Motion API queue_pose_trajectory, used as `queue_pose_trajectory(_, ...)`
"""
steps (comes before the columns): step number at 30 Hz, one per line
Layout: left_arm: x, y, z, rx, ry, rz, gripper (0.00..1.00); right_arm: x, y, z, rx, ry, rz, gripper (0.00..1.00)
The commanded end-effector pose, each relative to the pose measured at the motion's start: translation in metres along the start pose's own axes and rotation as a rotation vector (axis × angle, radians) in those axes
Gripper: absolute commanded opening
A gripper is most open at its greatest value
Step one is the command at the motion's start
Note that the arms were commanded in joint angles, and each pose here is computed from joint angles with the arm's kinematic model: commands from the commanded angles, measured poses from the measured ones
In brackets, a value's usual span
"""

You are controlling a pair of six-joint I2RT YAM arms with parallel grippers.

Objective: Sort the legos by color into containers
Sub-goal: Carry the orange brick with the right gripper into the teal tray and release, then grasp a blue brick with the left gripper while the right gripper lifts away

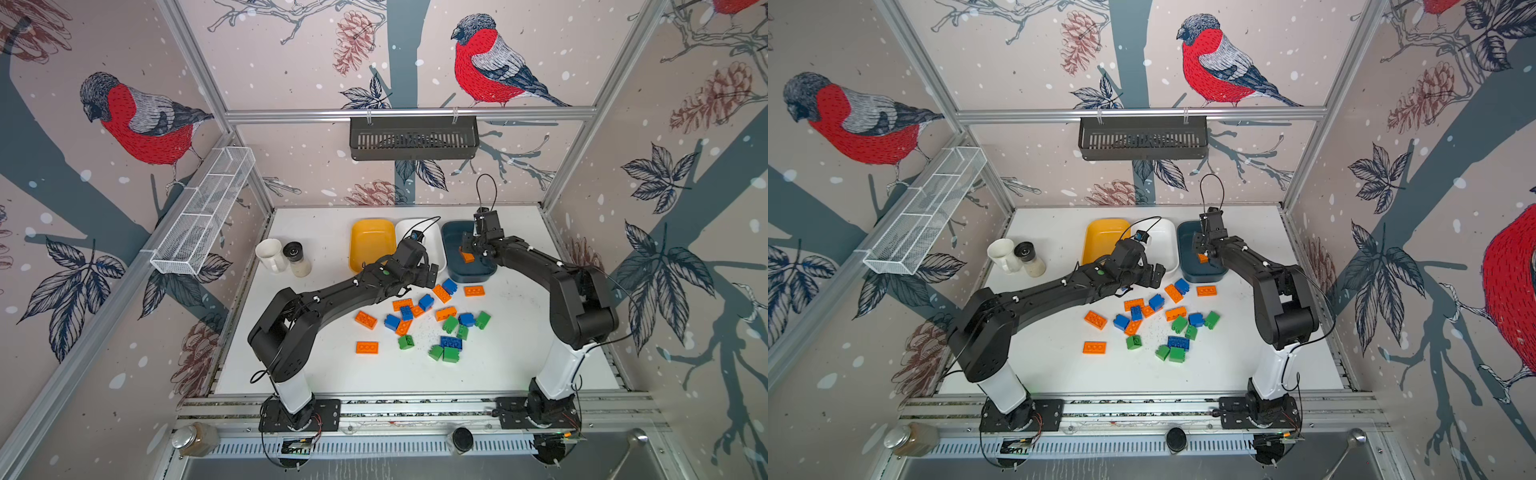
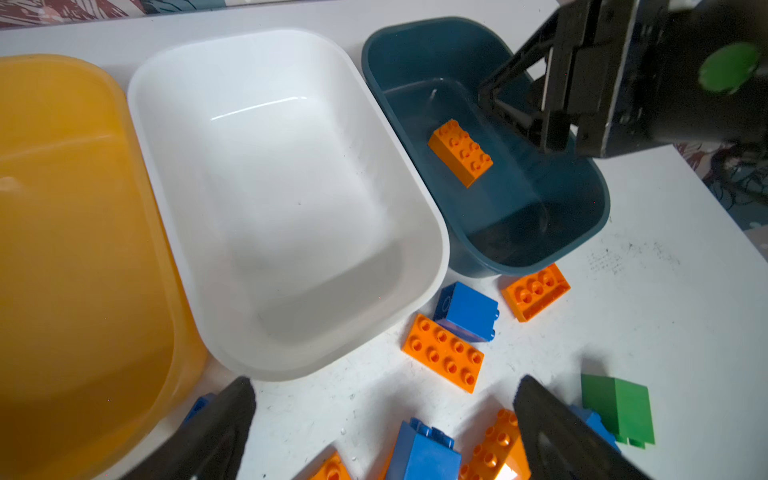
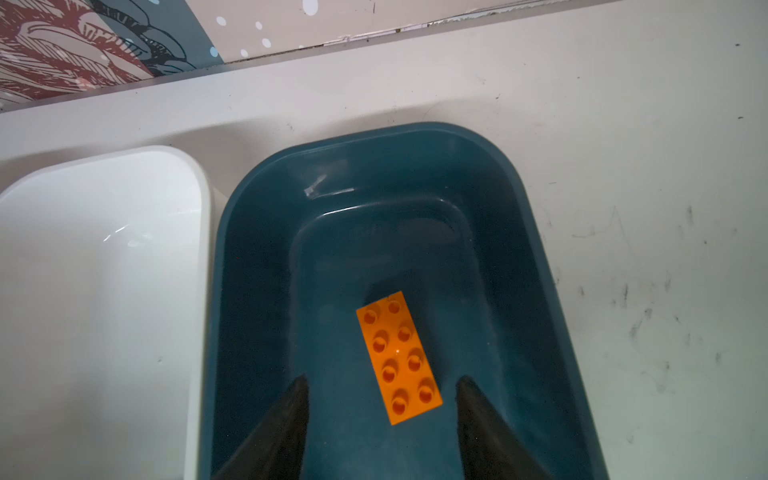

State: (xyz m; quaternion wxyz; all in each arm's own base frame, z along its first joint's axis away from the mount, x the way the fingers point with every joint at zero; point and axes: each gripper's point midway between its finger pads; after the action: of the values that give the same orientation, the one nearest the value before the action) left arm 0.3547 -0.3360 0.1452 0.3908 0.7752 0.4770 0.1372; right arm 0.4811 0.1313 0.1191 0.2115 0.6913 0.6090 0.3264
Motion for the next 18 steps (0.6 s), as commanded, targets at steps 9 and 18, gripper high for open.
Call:
queue_pose_trajectory(9,-0.030,-0.065,0.004,0.260,-0.214,0.245,0.90,0.007,0.016,-0.062,-0.141,0.033,0.021,1.00)
queue_pose_trajectory(18,-0.029,-0.084,0.020,0.325,-0.176,0.317,0.69,-0.021,0.009,-0.081,-0.251,-0.079,0.117,0.99)
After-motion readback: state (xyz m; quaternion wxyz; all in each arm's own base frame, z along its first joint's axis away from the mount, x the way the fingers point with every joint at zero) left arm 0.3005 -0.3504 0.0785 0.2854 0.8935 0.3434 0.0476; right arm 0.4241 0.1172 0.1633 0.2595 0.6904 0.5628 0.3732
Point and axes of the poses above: each gripper's point midway between its finger pads, its own z axis out along the fingers, its own x axis along the line the jaws close on, y = z × x, and after that the axes turned 4 degrees about z, right-handed
